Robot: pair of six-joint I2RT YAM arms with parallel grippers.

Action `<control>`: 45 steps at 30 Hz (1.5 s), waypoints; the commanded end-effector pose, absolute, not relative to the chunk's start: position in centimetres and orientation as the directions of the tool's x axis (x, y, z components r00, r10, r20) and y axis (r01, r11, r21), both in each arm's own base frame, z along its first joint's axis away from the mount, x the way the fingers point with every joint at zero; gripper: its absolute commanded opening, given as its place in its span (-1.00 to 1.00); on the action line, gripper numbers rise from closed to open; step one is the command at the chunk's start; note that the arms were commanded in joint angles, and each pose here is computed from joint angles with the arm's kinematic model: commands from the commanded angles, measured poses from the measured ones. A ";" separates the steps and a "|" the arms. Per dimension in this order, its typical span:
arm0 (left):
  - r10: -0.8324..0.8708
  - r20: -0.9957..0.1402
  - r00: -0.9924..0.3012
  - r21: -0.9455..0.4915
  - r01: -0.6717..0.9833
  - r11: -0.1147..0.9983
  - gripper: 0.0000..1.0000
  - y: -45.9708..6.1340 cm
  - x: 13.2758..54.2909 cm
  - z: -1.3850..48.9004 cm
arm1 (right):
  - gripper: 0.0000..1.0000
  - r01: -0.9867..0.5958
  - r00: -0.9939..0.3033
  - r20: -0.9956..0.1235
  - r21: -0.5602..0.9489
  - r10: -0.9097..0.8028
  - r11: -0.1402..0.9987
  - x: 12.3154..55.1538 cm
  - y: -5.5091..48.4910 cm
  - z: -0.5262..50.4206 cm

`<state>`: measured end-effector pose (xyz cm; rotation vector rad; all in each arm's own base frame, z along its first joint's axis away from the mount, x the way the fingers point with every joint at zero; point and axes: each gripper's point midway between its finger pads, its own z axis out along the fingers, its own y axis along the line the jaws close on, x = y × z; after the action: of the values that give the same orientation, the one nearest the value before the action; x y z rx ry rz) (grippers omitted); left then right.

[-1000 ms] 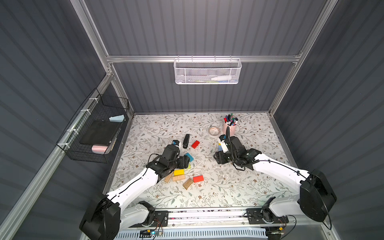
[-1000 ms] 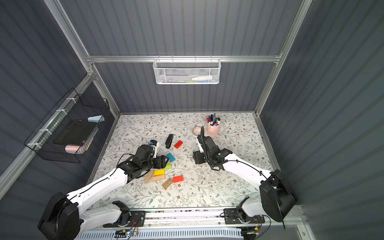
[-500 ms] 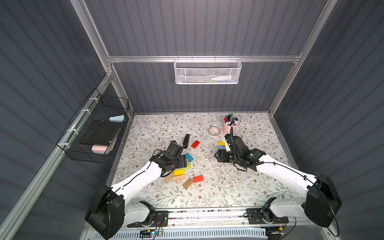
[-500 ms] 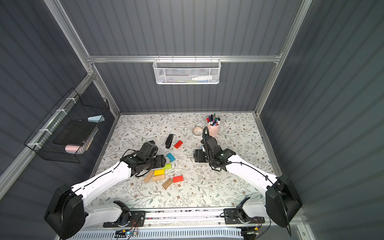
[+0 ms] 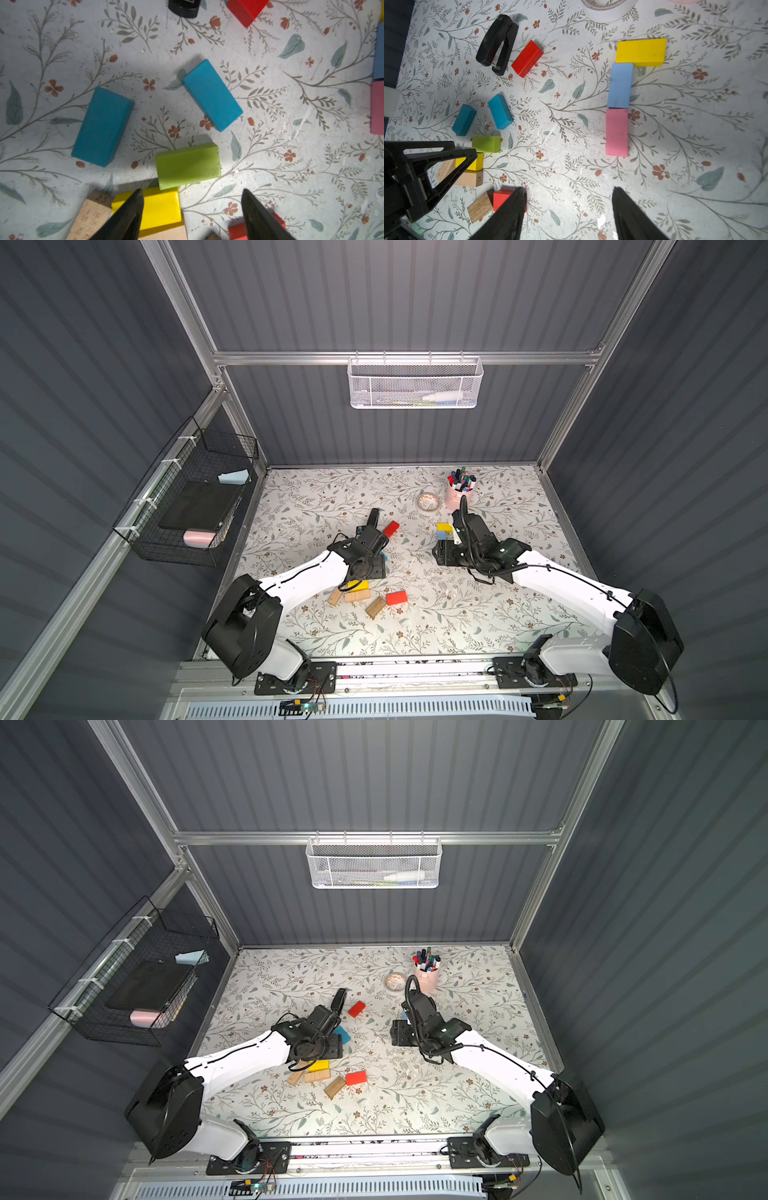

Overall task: Assemble the letter c with building blocks
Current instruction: Pick up the building block from the center of the board.

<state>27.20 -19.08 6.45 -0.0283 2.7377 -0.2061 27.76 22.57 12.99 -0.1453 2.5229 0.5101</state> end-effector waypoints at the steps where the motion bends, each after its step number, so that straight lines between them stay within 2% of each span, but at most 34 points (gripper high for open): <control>1: -0.064 -0.382 -0.922 -0.128 -0.015 0.992 0.47 -18.9 27.4 6.6 | 0.38 -0.184 -0.838 -0.545 0.309 0.016 0.933 27.4 21.8 12.8; 13: -0.055 -0.324 -0.944 -0.123 -0.016 0.992 0.52 -19.8 27.4 4.8 | 0.43 -0.171 -0.823 -0.568 0.287 0.024 0.943 27.6 21.1 13.0; 31: -0.023 -0.281 -0.959 -0.123 0.012 0.992 0.44 -20.9 27.8 3.1 | 0.44 -0.175 -0.796 -0.604 0.277 0.030 0.945 27.6 20.1 14.2; 40: -0.007 -0.282 -0.959 -0.115 0.027 0.993 0.13 -21.0 27.9 3.1 | 0.42 -0.164 -0.803 -0.595 0.272 0.032 0.948 27.7 19.9 13.6; 45: -0.007 -0.315 -0.949 -0.159 0.045 0.986 0.02 -21.6 28.2 4.8 | 0.41 -0.143 -0.821 -0.566 0.331 0.075 0.933 27.8 19.6 13.4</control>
<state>27.67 -20.59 2.81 -0.0052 2.8541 -0.1736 27.96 20.17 14.15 -0.0876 2.4600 0.4586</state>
